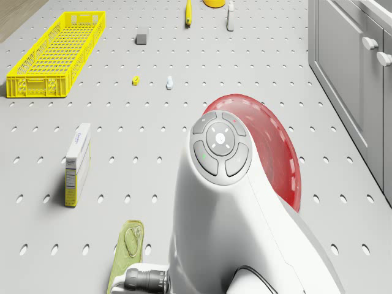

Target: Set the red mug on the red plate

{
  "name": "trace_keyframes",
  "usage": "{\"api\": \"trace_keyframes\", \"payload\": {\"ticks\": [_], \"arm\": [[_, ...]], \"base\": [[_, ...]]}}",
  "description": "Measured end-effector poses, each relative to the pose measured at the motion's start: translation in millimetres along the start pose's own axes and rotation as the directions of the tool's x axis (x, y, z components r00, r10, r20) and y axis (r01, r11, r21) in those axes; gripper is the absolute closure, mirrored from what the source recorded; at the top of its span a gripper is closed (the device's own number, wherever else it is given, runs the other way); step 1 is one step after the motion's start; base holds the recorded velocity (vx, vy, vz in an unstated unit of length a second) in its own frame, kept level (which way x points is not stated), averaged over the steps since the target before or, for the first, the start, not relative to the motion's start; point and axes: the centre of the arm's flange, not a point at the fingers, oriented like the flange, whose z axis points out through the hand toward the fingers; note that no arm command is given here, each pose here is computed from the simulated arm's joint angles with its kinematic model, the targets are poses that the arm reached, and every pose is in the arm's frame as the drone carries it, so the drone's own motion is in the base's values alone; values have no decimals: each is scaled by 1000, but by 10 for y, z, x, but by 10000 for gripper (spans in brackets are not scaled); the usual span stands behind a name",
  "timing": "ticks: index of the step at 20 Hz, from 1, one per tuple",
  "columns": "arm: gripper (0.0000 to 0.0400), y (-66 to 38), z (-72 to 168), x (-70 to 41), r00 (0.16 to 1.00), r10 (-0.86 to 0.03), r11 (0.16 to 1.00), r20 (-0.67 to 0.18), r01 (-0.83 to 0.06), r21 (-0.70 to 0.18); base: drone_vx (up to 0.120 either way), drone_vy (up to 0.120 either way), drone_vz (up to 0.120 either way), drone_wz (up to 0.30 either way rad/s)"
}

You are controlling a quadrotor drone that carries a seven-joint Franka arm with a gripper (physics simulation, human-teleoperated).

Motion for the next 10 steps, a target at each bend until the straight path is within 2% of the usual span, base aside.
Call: {"api": "trace_keyframes", "payload": {"ticks": [10], "arm": [[0, -46, -1, -47, 999, -2, 999, -48, 0, -45]], "base": [[-120, 120, -120, 0]]}}
